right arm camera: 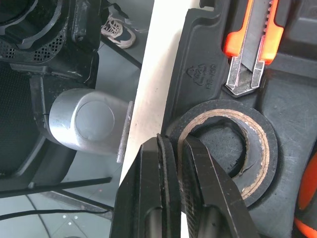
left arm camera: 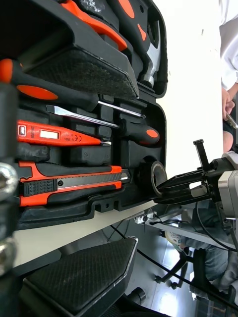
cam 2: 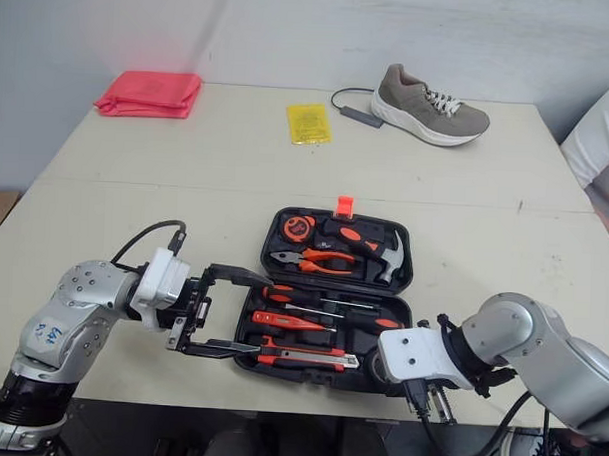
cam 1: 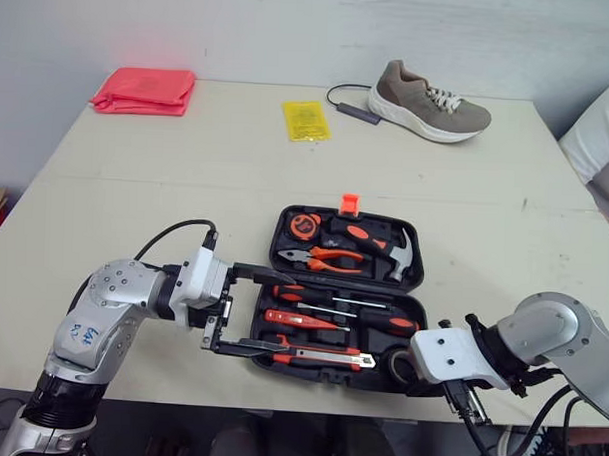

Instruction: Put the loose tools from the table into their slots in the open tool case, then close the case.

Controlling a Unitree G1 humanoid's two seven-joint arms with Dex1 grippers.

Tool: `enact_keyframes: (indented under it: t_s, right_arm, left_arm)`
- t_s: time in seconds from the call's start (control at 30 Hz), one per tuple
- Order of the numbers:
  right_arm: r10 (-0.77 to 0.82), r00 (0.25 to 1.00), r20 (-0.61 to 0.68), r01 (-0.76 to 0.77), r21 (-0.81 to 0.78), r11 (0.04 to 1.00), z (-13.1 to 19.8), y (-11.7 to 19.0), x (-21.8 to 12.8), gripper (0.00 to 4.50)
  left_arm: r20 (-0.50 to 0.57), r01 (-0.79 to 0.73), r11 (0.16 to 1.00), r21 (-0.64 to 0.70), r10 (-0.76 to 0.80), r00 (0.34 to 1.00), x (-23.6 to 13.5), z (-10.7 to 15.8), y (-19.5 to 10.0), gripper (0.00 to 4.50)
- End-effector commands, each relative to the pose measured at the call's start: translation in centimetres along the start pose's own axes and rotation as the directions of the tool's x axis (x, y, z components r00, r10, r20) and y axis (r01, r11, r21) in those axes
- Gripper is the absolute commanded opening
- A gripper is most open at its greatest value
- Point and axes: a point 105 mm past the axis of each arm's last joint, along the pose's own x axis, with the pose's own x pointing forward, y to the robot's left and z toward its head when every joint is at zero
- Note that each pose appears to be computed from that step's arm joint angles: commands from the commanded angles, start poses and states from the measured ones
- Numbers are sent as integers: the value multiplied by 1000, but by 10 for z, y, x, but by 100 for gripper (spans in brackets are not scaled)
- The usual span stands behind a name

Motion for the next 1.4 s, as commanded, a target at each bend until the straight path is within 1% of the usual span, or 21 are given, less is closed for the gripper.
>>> enact_keyframes:
  t_s: [0.03,0.13,0.37,0.67,0.97,1.07,1.13,1.17,1.23,1.27,1.3,1.33,1.4]
  right_arm:
    - [-20,1000,-1,20,74,997,1,-4,-6,3]
    - [0,1000,20,-2,80,997,9,-2,-12,3]
    - [-16,999,35,13,87,996,14,-7,-20,3]
    - [0,1000,-14,2,138,990,-5,-5,-4,3]
    - [-33,998,-44,39,134,990,-9,-11,0,3]
    - [-33,999,-30,37,154,987,-7,-12,-1,3]
    - [18,999,-36,-12,154,988,-8,-4,-2,90]
    - [10,1000,-22,-6,152,988,-6,-5,-3,116]
    - [32,999,30,-36,139,990,4,-3,-7,211]
    - [42,998,46,-48,134,990,7,-1,-9,267]
    - [53,996,66,-60,123,991,11,0,-12,298]
    - [76,993,85,-85,107,991,16,3,-17,352]
    - [104,989,106,-113,86,990,22,7,-25,352]
  left_arm:
    - [4,-7,999,33,7,1000,-2,5,-2,450]
    - [3,-13,1000,29,13,1000,-3,4,-4,450]
    - [6,-24,1000,21,24,1000,-2,2,-7,450]
    - [6,-29,999,24,29,1000,-2,1,-5,450]
    - [9,-29,999,27,29,1000,-2,0,-5,450]
    - [10,-30,999,29,30,999,-2,0,-4,450]
    - [10,-32,999,30,32,999,-2,0,-4,450]
    - [10,-34,999,29,33,999,-2,0,-4,450]
    - [11,-36,999,27,35,999,-3,-1,-5,450]
    - [11,-36,999,27,36,999,-3,-1,-5,450]
    - [11,-36,999,25,36,999,-4,-1,-5,450]
    - [9,-39,999,23,39,999,-4,-2,-5,450]
    - [8,-45,999,18,45,999,-6,-2,-5,450]
